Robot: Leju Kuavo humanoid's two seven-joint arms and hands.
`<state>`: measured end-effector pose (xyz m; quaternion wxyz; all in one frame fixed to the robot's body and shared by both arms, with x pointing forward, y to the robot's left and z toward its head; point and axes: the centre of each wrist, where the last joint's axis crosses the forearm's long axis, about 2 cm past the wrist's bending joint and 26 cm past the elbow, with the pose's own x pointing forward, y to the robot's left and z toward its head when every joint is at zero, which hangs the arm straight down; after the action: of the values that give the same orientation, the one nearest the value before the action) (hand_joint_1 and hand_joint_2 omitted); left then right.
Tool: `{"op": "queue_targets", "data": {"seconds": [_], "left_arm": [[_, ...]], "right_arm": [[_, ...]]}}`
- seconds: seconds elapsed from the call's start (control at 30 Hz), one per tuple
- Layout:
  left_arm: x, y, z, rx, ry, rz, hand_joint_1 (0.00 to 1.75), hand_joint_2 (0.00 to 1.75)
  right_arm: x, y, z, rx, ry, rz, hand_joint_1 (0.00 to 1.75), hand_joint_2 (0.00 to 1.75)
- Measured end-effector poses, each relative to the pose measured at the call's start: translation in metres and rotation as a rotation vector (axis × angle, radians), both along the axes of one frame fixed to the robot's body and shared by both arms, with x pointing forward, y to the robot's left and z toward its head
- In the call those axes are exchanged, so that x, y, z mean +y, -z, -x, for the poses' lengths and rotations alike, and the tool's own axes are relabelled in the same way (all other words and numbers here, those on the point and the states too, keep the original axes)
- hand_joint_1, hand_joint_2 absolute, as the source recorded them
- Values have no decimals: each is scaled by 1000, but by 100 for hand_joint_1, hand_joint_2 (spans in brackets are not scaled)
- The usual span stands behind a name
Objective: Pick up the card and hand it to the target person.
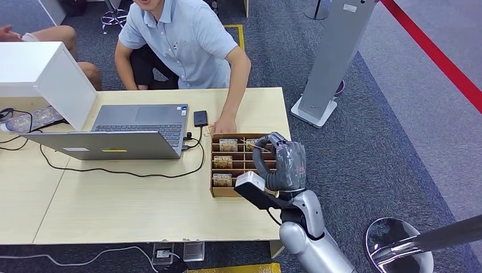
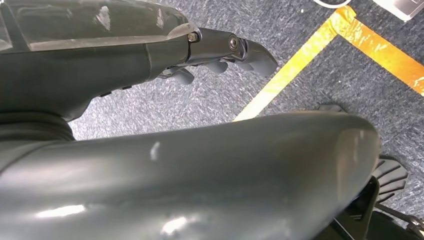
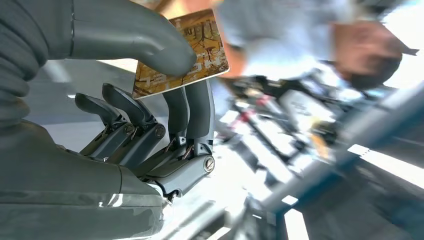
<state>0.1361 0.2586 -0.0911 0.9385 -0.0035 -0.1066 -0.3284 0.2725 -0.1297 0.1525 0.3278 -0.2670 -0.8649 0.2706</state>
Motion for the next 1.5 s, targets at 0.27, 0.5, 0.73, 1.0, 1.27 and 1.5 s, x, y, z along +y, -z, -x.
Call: {"op": "queue_targets", "data": {"seconds": [0.27,0.5,0.73,1.0,1.27,1.5], "left_arm": [[0,0,1,-2,0,4,0,0],[-1,0,0,15,21,2,0,0],[-5,-2,-5,20,47,8,0,0],[-10,-6,-16,20,73,5,0,0],[-12,-7,-20,24,87,20,0,0],[-15,-7,-19,25,101,36,0,0]], "right_arm": [[-7,-6,5,-44,12,-167,175,175],[7,-24,-30,289,113,-252,175,175],[25,-32,-66,365,72,-138,175,175],[44,-47,-104,410,97,8,175,175],[59,-54,-115,430,113,101,44,175],[67,-52,-117,435,124,159,0,175]]}}
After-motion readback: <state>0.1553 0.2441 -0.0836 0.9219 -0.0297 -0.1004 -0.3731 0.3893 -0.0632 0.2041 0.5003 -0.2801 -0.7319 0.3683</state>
